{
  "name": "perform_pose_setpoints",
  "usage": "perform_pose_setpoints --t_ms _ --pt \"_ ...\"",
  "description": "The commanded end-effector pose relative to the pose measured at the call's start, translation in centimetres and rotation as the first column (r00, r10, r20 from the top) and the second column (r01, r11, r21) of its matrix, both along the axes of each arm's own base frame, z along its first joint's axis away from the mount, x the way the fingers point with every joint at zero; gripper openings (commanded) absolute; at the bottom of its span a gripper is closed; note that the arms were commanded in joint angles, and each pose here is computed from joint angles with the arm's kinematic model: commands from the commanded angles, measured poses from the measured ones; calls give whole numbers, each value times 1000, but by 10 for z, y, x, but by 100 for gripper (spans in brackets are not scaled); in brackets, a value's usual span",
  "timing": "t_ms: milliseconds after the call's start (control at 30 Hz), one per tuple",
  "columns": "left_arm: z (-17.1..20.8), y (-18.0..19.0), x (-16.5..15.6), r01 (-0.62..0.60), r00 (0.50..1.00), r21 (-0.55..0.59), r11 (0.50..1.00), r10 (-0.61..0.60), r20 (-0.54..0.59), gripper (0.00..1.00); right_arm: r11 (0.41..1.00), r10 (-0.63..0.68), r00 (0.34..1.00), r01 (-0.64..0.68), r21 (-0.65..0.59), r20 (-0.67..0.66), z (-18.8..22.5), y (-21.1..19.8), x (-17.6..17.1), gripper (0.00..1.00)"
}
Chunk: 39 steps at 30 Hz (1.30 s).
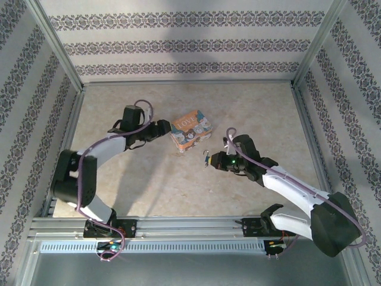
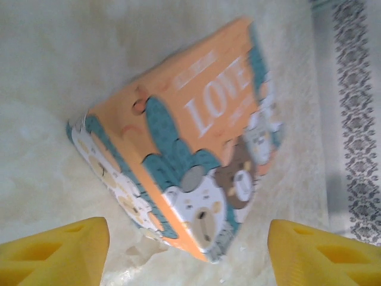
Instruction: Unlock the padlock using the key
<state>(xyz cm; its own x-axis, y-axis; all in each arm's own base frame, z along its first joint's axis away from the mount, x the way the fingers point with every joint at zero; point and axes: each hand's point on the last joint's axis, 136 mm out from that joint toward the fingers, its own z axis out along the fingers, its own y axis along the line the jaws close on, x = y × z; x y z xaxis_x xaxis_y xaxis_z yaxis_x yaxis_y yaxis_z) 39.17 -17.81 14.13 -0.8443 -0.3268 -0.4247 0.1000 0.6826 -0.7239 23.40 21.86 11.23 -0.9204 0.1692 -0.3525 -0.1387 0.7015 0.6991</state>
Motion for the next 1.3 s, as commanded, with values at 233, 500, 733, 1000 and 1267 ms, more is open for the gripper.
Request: perform_pose_setpoints --t_ms 233,500,733,1000,1267 --pt "51 72 -23 -198 966 203 959 156 206 83 989 128 976 -138 -44 -174 -41 34 -41 6" --pt "68 112 -40 -366 908 263 892 281 310 92 992 100 960 -116 -47 -260 -75 51 -36 6" --pt "68 127 -54 -405 895 317 858 300 332 95 994 80 956 -98 -51 -283 -83 50 -37 12" --pt "72 136 -60 -426 887 367 827 301 352 96 994 76 960 -95 -59 -269 -77 47 -34 30" --pt "84 155 -68 -492 850 420 763 316 421 99 995 36 987 -50 -88 -158 -38 23 -23 49"
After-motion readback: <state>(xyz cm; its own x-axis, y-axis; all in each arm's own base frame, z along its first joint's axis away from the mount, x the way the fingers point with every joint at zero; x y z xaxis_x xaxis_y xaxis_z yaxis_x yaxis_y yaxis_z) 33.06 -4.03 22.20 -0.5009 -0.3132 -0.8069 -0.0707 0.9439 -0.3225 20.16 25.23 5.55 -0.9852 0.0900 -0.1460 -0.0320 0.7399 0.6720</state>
